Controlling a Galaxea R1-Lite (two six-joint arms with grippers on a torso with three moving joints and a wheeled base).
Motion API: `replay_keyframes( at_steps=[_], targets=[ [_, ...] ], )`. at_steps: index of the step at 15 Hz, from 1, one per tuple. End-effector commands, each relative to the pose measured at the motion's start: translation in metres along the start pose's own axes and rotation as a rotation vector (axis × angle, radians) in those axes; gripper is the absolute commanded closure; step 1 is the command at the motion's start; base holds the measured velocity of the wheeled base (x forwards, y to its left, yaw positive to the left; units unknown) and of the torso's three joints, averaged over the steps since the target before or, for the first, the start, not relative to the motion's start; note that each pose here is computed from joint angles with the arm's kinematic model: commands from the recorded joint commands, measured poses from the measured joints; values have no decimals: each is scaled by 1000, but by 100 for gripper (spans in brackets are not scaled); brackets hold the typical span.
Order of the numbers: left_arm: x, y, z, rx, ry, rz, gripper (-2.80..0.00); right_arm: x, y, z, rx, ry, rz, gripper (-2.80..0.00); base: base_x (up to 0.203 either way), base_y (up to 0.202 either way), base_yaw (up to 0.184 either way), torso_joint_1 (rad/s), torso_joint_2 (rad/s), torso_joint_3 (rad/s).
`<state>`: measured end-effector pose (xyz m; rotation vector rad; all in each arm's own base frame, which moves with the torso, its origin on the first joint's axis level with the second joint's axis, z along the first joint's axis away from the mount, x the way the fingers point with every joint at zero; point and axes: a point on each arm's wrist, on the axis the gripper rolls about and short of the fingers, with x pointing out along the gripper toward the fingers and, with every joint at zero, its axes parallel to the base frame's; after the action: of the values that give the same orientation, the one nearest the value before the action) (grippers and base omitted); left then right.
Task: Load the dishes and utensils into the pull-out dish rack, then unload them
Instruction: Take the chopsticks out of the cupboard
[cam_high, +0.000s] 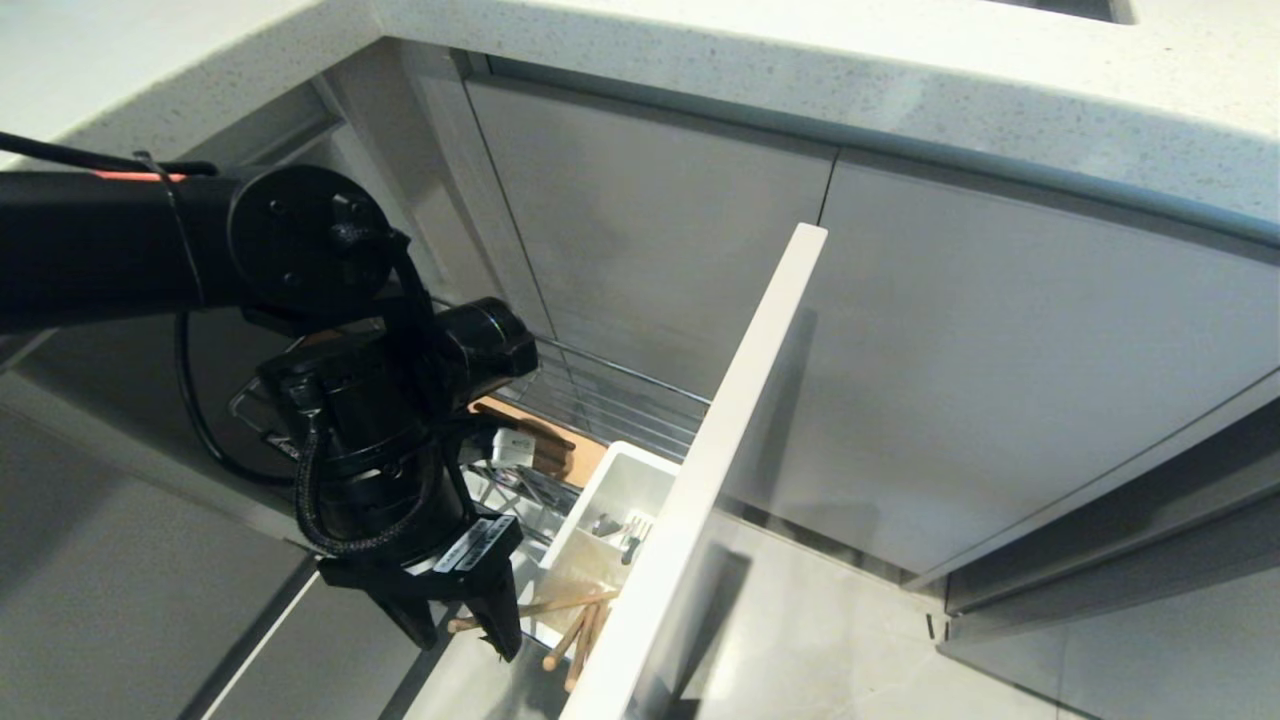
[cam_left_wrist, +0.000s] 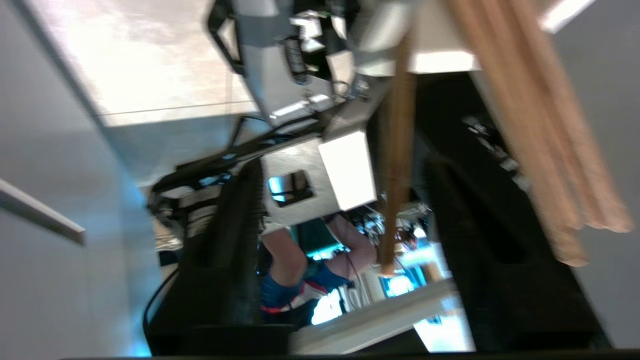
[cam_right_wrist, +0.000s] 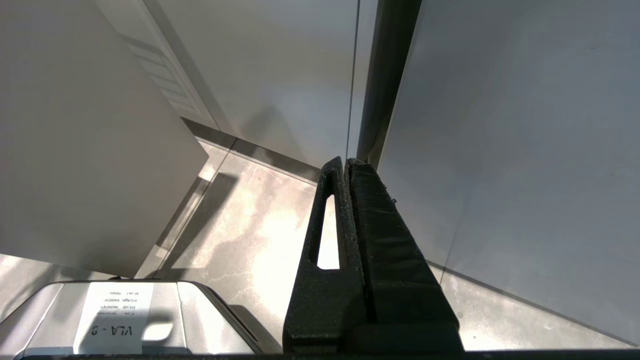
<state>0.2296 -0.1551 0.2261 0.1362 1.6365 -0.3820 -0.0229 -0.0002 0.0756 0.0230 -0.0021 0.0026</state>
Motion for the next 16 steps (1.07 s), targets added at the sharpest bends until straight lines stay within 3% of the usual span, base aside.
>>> replay_keyframes(
  at_steps=[1,3,6,11,16],
  targets=[
    [0,-4,-1,9,15,-33,0,0,0,0,0,2,0,0,0,0,0,0,0,0],
    [-1,-9,-1,7,4,-43,0,0,0,0,0,2,0,0,0,0,0,0,0,0],
    [-1,-24,1,-65,-4,-53,0,0,0,0,0,2,0,0,0,0,0,0,0,0],
    [1,-25,-2,-60,13,-40,0,0,0,0,0,2,0,0,0,0,0,0,0,0],
    [-22,-24,-28,-35,-27,-41,0,0,0,0,0,2,0,0,0,0,0,0,0,0]
  ],
)
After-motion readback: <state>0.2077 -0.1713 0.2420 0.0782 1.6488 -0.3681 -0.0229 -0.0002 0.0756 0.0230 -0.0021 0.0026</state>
